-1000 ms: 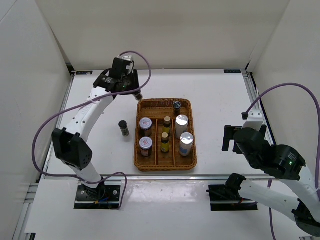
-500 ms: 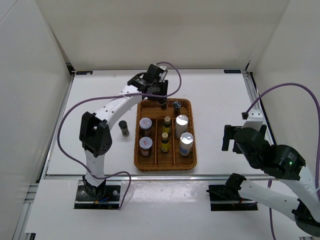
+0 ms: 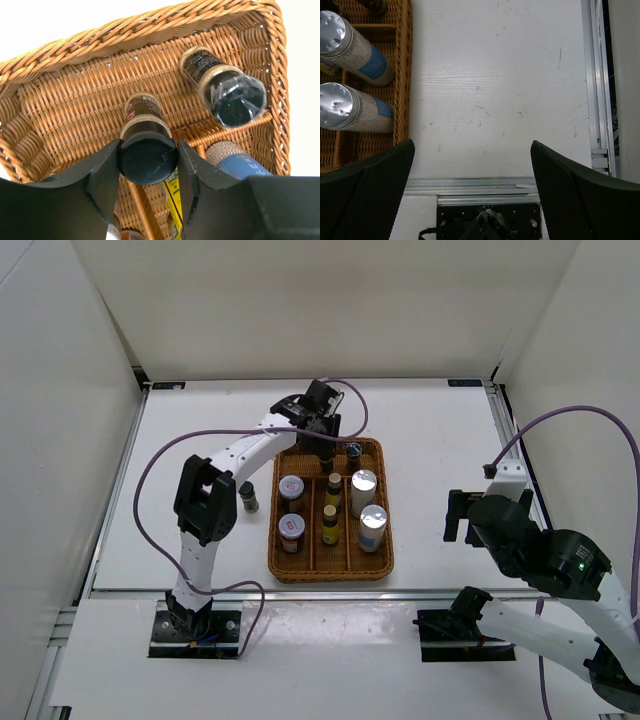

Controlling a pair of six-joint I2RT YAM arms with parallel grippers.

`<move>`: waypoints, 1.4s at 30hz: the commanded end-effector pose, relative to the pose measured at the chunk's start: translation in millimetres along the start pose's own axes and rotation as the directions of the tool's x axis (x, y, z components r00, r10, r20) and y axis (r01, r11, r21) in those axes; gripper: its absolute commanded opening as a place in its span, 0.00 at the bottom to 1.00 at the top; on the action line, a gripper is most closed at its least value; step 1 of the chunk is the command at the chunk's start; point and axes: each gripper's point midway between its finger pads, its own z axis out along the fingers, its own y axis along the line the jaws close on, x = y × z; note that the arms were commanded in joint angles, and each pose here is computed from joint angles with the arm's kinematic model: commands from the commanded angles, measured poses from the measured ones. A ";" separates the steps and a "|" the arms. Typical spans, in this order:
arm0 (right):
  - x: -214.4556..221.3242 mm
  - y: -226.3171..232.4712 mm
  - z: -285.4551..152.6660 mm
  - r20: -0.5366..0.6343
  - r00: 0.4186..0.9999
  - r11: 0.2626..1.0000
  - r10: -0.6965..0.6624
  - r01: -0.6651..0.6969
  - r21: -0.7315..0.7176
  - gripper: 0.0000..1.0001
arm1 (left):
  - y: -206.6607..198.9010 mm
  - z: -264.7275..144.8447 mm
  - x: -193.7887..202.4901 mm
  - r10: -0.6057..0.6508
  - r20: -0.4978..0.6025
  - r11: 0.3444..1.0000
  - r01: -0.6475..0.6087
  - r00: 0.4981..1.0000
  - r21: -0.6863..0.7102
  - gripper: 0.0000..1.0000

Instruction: Organize the condiment bottles

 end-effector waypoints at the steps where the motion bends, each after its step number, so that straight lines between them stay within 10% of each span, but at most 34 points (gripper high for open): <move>1: -4.7 1.2 1.2 0.018 1.000 1.000 0.000 0.000 0.003 1.00 | -7.0 -2.3 -16.4 -0.004 0.048 1.000 0.004 0.999 0.006 0.21; 7: -4.9 0.1 -0.1 0.024 1.000 1.000 0.006 -0.006 -0.001 1.00 | -5.4 6.2 -11.2 -0.003 0.029 1.000 0.003 1.000 -0.002 0.29; 16: -4.9 -0.3 -0.1 0.024 1.000 1.000 -0.003 0.003 -0.001 1.00 | 1.3 -36.0 -39.7 0.010 0.142 0.999 -0.004 0.990 -0.043 1.00; 22: -4.9 -0.3 -0.1 0.024 1.000 1.000 -0.003 0.003 -0.001 1.00 | 20.3 -137.8 -76.8 0.006 0.337 0.995 0.029 0.941 -0.098 1.00; 28: -4.9 -0.3 -0.1 0.024 1.000 1.000 -0.003 0.003 -0.001 1.00 | 85.1 -211.4 -33.0 -0.067 0.438 0.965 0.170 0.896 -0.201 1.00; 42: -5.7 2.0 -0.1 0.025 1.000 1.000 -0.006 0.006 -0.012 1.00 | 162.3 -131.3 103.4 -0.277 0.153 0.917 0.309 0.949 -0.253 1.00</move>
